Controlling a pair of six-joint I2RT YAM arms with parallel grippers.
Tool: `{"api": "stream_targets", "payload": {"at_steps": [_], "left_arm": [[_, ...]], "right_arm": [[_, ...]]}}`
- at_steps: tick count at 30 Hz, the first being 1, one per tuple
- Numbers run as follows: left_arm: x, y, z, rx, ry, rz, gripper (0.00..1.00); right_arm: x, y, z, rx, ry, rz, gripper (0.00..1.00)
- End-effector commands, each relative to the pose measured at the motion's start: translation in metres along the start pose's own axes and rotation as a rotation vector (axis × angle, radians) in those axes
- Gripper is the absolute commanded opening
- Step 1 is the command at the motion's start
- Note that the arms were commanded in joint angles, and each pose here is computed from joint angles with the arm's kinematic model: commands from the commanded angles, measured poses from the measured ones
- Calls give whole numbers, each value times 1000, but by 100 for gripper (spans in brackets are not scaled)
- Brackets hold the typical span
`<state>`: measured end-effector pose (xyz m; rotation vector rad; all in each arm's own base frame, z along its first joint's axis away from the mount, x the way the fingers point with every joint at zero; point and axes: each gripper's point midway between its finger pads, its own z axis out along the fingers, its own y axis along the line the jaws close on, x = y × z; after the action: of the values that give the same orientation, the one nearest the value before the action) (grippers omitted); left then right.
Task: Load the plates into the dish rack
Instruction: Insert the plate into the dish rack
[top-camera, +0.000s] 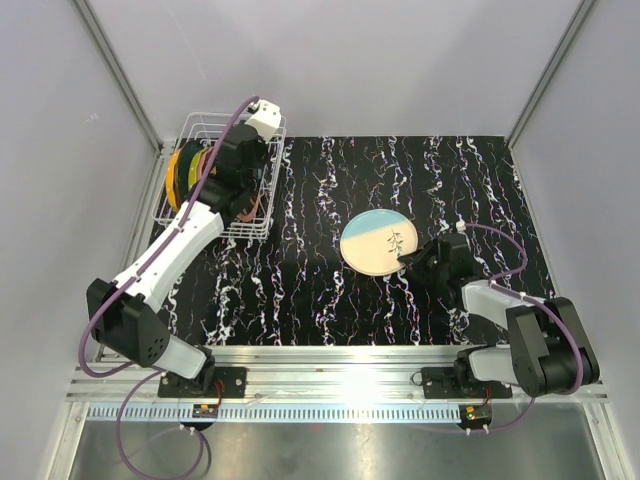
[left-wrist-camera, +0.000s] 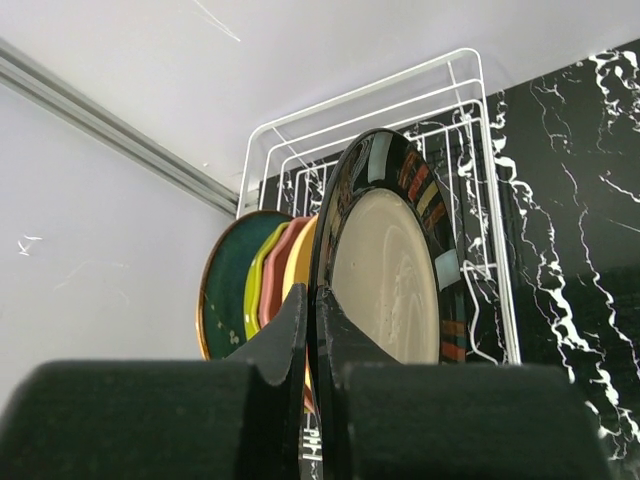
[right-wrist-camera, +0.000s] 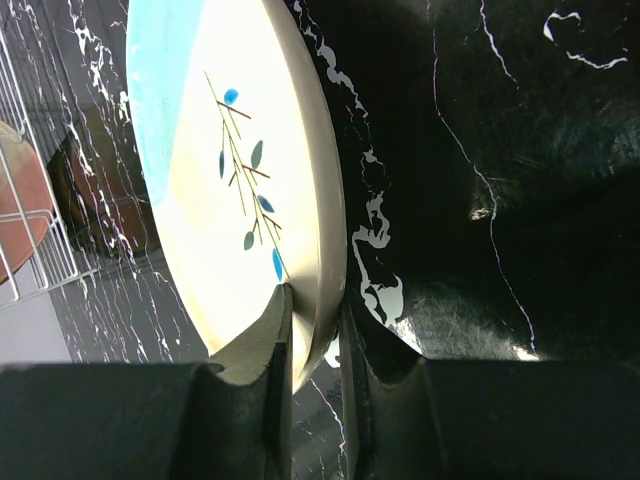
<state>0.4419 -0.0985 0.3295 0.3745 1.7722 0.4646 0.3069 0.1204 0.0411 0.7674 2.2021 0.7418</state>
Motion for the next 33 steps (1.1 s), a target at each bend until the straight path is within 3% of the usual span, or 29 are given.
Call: {"api": "stream_targets", "payload": {"at_steps": [1, 22, 33], "left_arm": [[-60, 43, -14, -144, -194, -100, 0], [-25, 5, 4, -101, -110, -60, 0], [-1, -12, 19, -104, 1, -66, 0]], "right_arm": [[2, -8, 3, 35, 13, -77, 0], [6, -15, 9, 52, 24, -89, 0], [7, -18, 10, 57, 27, -96, 0]]}}
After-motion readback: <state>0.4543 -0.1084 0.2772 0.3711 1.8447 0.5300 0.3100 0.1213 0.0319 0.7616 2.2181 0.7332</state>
